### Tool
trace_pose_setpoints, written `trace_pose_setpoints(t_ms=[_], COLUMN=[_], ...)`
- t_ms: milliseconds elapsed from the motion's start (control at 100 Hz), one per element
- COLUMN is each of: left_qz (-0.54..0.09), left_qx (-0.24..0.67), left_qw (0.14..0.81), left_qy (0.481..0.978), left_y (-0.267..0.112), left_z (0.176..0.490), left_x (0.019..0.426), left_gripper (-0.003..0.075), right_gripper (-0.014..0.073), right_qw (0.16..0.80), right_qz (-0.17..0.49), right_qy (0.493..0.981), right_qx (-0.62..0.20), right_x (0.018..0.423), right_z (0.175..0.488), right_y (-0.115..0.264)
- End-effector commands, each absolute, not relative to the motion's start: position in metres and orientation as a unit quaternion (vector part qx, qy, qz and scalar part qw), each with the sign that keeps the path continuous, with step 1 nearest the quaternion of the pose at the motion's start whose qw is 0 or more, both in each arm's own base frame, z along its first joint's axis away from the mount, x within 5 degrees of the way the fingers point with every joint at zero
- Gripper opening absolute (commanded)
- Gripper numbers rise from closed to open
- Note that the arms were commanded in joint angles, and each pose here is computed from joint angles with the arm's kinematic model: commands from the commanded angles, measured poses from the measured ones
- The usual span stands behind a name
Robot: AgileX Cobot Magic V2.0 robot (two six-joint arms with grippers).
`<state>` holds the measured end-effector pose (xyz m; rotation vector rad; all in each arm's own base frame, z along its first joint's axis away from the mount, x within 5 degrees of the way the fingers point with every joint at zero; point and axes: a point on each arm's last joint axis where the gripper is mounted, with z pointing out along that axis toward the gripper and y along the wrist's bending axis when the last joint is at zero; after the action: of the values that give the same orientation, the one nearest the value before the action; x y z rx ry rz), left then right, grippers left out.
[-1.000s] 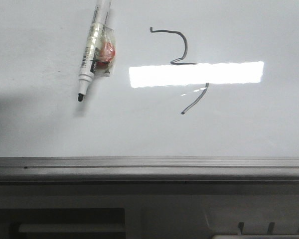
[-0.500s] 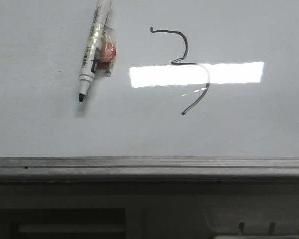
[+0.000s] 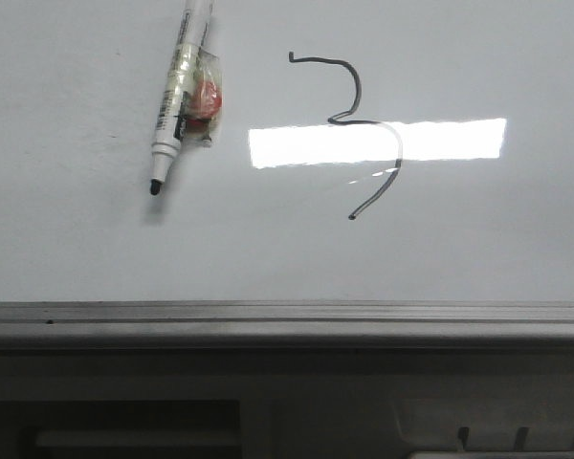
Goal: Write number 3 on whiteboard
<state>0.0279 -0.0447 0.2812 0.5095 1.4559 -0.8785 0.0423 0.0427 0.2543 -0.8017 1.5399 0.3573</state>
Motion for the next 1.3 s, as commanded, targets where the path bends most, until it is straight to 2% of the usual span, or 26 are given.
trace_pose_setpoints(t_ms=[0,100,250,390,470,600,670,890,1290], left_qz=[-0.388,-0.371,-0.187,-0.053,-0.015,-0.013,-0.013,-0.011,-0.012], left_qx=[0.203,0.192,0.262,0.237,0.187,0.072,0.043,0.047,0.046], left_qw=[0.644,0.662,0.722,0.734,0.733,0.703,0.685,0.643,0.644], left_qy=[0.627,0.623,0.613,0.634,0.654,0.708,0.727,0.764,0.764], left_y=[-0.043,-0.040,-0.032,-0.022,-0.015,-0.007,-0.005,-0.005,-0.005], left_z=[0.290,0.290,0.277,0.252,0.239,0.219,0.207,0.186,0.186], left_x=[0.030,0.032,0.036,0.042,0.044,0.050,0.052,0.053,0.053], left_gripper=[-0.0021,-0.0021,-0.0021,-0.0021,-0.0021,-0.0021,-0.0021,-0.0021,-0.0021], right_gripper=[-0.0061,-0.0061,-0.0061,-0.0061,-0.0061,-0.0061,-0.0061,-0.0061,-0.0061], right_qw=[0.666,0.666,0.666,0.666,0.666,0.666,0.666,0.666,0.666], right_qz=[0.154,0.154,0.154,0.154,0.154,0.154,0.154,0.154,0.154], right_qy=[0.653,0.653,0.653,0.653,0.653,0.653,0.653,0.653,0.653], right_qx=[-0.326,-0.326,-0.326,-0.326,-0.326,-0.326,-0.326,-0.326,-0.326], right_x=[0.044,0.044,0.044,0.044,0.044,0.044,0.044,0.044,0.044], right_z=[0.269,0.269,0.269,0.269,0.269,0.269,0.269,0.269,0.269], right_y=[0.041,0.041,0.041,0.041,0.041,0.041,0.041,0.041,0.041])
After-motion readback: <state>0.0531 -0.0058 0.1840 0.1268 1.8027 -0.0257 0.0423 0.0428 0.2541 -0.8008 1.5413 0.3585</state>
